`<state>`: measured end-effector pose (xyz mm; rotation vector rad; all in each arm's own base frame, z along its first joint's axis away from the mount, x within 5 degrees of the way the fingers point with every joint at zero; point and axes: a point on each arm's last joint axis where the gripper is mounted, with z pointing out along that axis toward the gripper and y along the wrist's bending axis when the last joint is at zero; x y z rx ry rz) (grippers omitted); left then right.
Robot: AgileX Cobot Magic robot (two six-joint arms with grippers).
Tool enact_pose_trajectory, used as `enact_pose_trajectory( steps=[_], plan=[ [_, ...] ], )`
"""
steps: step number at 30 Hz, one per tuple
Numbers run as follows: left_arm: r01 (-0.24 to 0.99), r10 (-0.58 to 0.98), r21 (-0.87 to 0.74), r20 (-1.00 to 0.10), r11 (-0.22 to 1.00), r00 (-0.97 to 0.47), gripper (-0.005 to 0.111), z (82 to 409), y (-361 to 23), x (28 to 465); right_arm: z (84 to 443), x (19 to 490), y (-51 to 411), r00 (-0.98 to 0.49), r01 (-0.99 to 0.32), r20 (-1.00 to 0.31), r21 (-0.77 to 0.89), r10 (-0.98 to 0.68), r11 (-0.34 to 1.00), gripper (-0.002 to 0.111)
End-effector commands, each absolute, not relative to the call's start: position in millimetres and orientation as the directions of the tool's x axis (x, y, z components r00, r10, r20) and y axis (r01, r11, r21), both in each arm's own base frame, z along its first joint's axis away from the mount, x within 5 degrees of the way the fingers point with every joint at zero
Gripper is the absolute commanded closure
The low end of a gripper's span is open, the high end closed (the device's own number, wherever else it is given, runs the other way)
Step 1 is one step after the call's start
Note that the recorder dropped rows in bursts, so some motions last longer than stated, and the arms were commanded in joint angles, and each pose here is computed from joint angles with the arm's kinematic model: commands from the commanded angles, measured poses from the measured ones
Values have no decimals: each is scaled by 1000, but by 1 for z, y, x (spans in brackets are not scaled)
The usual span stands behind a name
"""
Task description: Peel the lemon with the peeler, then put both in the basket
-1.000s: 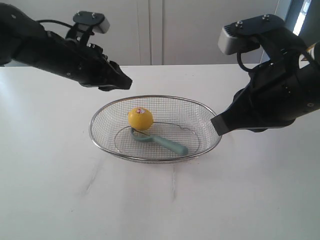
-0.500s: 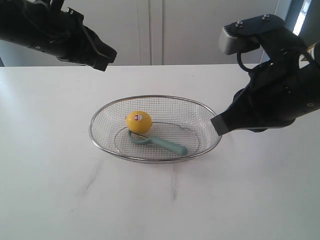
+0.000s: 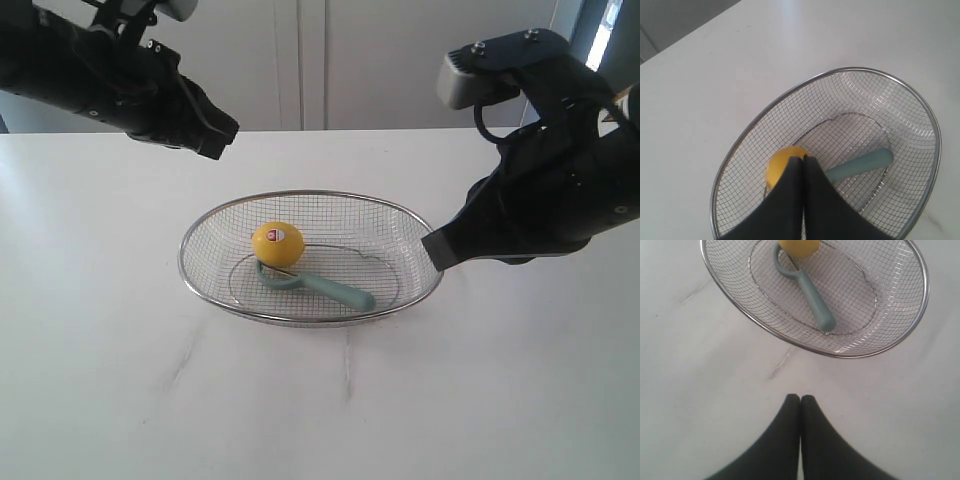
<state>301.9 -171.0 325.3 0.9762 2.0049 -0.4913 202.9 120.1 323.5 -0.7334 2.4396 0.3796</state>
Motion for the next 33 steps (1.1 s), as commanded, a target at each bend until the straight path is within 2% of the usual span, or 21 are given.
enact_pose_trajectory(
  steps=[1, 4, 10, 17, 22, 26, 33],
  plan=[
    [788, 457, 0, -814, 616, -358, 107, 324, -173, 303, 324, 202, 119, -690, -578, -589, 100, -420, 810, 108],
    [787, 449, 10, -826, 616, -341, 107, 332, -171, 298, 324, 202, 119, -690, -578, -589, 100, -420, 810, 108],
    [782, 401, 75, -886, 619, -232, 107, 377, -158, 269, 324, 202, 119, -690, -578, -589, 100, -420, 810, 108],
    [750, 305, 187, -952, 634, -21, 107, 446, -129, 203, 324, 202, 119, -690, -578, -589, 100, -420, 810, 108],
    [715, 239, 256, -963, 651, 127, 107, 482, -105, 151, 324, 202, 119, -690, -578, -589, 100, -420, 810, 108],
    [644, 207, 301, -953, 703, 220, 107, 501, -80, 115, 324, 202, 119, -690, -578, -589, 100, -420, 810, 108],
    [397, 237, 356, -918, 846, 318, 107, 518, -42, 67, 324, 202, 119, -690, -578, -589, 100, -420, 810, 108]
  ],
)
